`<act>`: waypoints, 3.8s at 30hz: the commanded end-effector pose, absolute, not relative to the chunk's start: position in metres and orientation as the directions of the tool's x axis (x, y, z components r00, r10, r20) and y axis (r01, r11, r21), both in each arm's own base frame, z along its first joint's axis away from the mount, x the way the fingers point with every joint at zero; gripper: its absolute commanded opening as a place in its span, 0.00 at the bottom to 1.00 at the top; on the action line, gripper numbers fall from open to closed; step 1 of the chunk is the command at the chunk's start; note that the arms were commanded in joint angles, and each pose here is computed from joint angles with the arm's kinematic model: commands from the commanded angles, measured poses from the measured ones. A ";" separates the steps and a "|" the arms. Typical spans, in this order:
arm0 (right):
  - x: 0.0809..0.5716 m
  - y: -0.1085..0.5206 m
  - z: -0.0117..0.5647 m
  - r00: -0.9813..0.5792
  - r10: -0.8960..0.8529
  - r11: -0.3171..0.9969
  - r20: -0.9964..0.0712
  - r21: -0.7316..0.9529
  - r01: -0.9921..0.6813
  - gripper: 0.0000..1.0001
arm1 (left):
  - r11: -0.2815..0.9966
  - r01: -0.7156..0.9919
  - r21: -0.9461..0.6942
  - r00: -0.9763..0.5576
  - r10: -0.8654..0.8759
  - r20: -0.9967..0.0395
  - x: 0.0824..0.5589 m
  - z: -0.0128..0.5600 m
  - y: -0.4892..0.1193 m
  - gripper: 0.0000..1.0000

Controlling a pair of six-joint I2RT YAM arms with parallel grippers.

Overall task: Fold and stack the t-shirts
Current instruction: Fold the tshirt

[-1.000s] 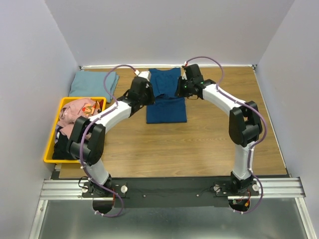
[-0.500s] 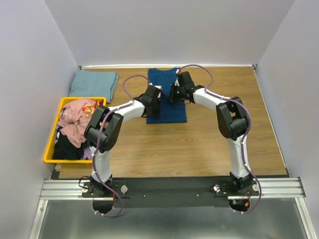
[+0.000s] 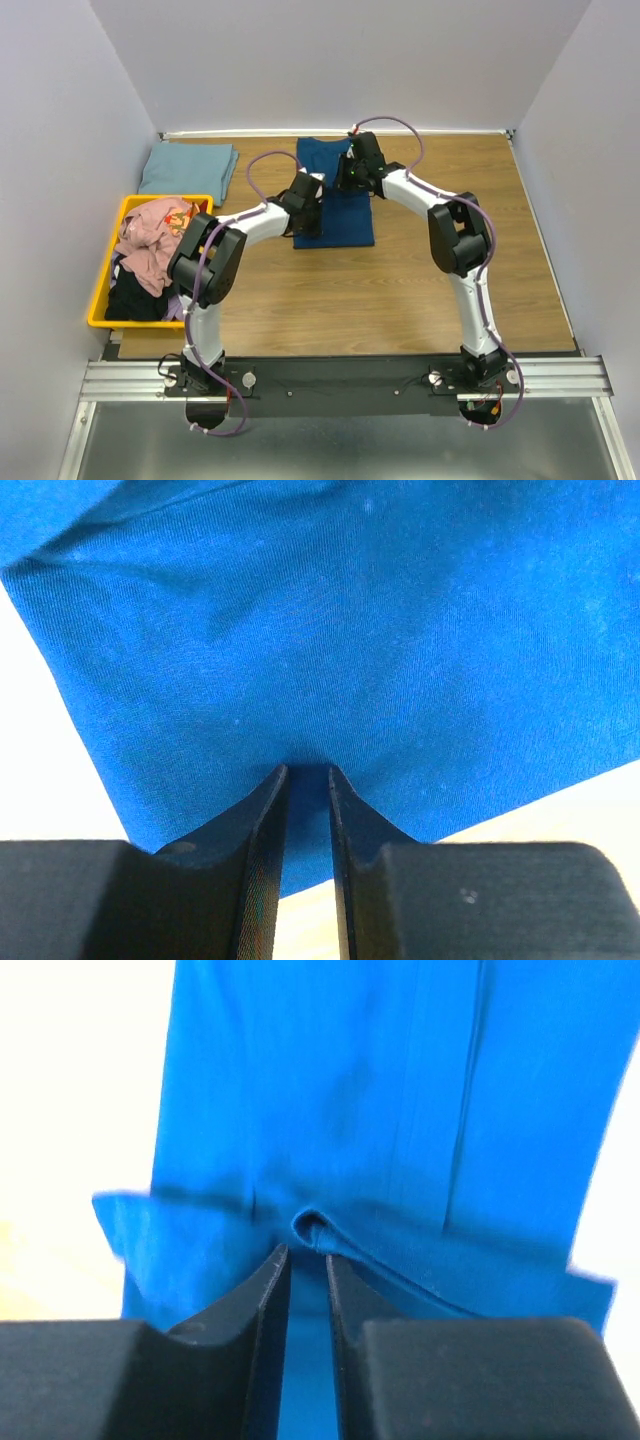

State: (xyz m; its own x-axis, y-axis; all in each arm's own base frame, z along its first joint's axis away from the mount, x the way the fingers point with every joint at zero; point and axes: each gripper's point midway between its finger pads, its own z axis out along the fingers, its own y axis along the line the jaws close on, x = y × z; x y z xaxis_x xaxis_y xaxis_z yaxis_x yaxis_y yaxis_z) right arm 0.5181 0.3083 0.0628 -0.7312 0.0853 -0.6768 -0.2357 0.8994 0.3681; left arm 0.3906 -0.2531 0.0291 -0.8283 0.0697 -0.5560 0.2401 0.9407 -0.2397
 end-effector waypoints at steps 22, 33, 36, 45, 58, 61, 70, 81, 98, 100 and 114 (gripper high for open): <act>0.454 0.301 0.076 -0.730 0.057 0.838 -0.681 0.430 -0.336 0.27 | 0.944 0.227 -0.239 -0.888 0.100 -0.449 0.334 0.014 -0.227 0.31; 0.452 0.338 0.065 -0.731 0.090 0.799 -0.676 0.487 -0.352 0.21 | 0.944 0.225 -0.240 -0.891 0.100 -0.442 0.332 0.013 -0.226 0.31; 0.454 0.342 0.055 -0.740 0.107 0.801 -0.664 0.498 -0.331 0.21 | 0.944 0.225 -0.240 -0.893 0.101 -0.438 0.331 0.011 -0.226 0.31; 0.465 0.340 0.032 -0.738 0.118 0.833 -0.665 0.470 -0.291 0.21 | 0.942 0.230 -0.245 -0.896 0.106 -0.431 0.328 0.009 -0.227 0.31; 0.538 0.327 0.086 -0.529 0.200 0.906 -0.824 0.362 -0.221 0.24 | 0.938 0.237 -0.254 -0.905 0.119 -0.408 0.315 0.005 -0.224 0.30; 0.555 0.330 0.099 -0.505 0.179 0.895 -0.844 0.353 -0.272 0.26 | 0.941 0.227 -0.252 -0.901 0.105 -0.420 0.316 0.009 -0.222 0.30; 0.514 0.329 0.136 -0.544 0.152 0.827 -0.826 0.408 -0.388 0.28 | 0.937 0.214 -0.275 -0.870 0.054 -0.490 0.324 0.035 -0.224 0.31; 0.396 0.314 0.155 -0.803 0.265 0.445 -0.533 0.807 -0.389 0.39 | 0.836 0.153 -0.526 -0.684 -0.294 -0.667 0.343 0.124 -0.216 0.32; 0.308 0.250 -0.002 -0.940 0.325 0.409 -0.105 0.912 0.039 0.45 | 0.708 -0.067 -0.703 -0.838 -0.423 -0.345 0.301 0.028 -0.192 0.24; 0.307 0.242 0.000 -0.935 0.339 0.410 -0.107 0.911 0.045 0.46 | 0.710 -0.067 -0.701 -0.825 -0.434 -0.362 0.301 0.034 -0.187 0.24; 0.433 0.274 0.128 -0.836 0.409 0.317 -0.366 0.916 -0.246 0.57 | 0.713 0.162 -0.682 -0.688 -0.414 -0.596 0.405 0.116 -0.206 0.25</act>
State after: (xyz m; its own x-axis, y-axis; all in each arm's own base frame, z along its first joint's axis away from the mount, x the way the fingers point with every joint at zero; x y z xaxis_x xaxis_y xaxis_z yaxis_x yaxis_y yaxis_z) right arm 0.3872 0.2688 0.1021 -0.8801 0.3576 -0.3122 -0.1985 0.3201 0.9263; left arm 0.3613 -0.1968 0.1074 -0.7190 -0.4367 -0.5407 0.1021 0.7031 -0.7037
